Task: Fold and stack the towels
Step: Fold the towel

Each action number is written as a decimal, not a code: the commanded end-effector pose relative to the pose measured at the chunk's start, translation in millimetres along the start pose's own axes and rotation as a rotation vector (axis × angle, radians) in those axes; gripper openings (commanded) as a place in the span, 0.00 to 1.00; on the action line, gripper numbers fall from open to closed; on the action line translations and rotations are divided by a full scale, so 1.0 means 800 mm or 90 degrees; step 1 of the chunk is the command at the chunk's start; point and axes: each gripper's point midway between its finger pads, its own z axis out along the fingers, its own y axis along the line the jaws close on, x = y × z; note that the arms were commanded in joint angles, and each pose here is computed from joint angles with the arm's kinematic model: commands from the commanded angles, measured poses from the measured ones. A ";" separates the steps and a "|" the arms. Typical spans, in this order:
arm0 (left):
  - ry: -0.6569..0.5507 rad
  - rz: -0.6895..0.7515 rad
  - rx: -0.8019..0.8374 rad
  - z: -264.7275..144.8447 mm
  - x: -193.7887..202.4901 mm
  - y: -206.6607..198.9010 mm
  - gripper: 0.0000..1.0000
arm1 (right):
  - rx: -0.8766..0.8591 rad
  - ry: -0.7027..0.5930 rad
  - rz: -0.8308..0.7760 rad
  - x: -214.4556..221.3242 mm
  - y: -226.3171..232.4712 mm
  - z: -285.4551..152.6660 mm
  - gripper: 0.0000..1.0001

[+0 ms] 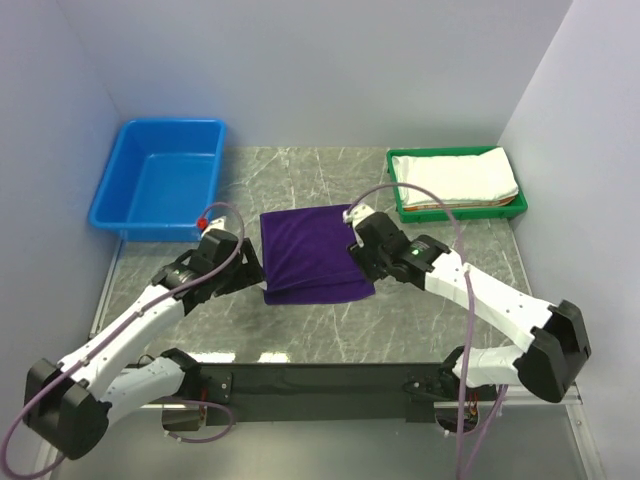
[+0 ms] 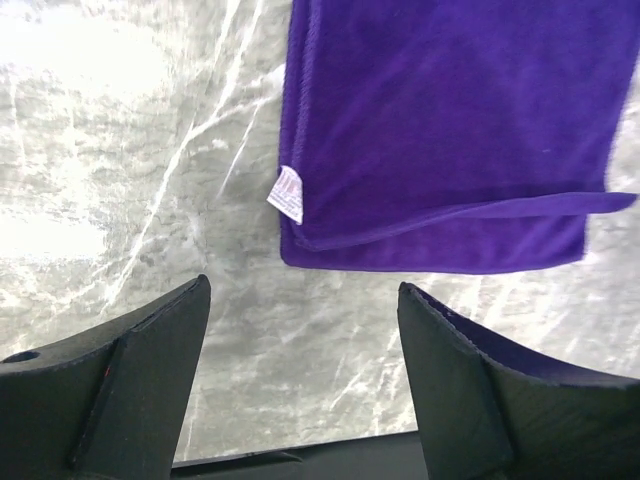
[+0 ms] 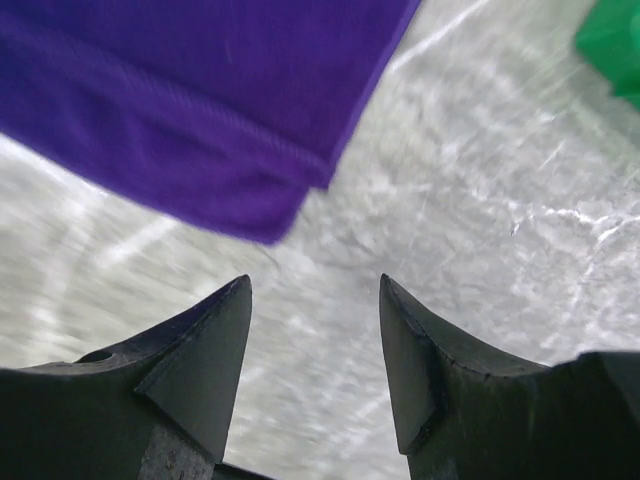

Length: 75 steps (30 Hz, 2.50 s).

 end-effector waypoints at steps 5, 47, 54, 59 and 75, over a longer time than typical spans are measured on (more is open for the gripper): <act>-0.020 -0.012 0.014 -0.007 -0.017 -0.016 0.82 | 0.028 -0.103 0.233 -0.070 -0.013 0.005 0.58; 0.043 -0.057 -0.024 0.073 0.032 0.003 0.58 | -0.165 -0.067 0.677 0.028 0.002 0.083 0.42; 0.044 -0.056 -0.028 0.075 0.032 0.003 0.59 | -0.190 -0.041 0.699 0.035 0.015 0.103 0.42; 0.047 -0.055 -0.029 0.077 0.034 0.004 0.59 | -0.187 -0.021 0.706 0.043 0.018 0.112 0.42; 0.052 -0.055 -0.022 0.080 0.033 -0.003 0.58 | -0.184 -0.026 0.704 0.043 0.016 0.118 0.14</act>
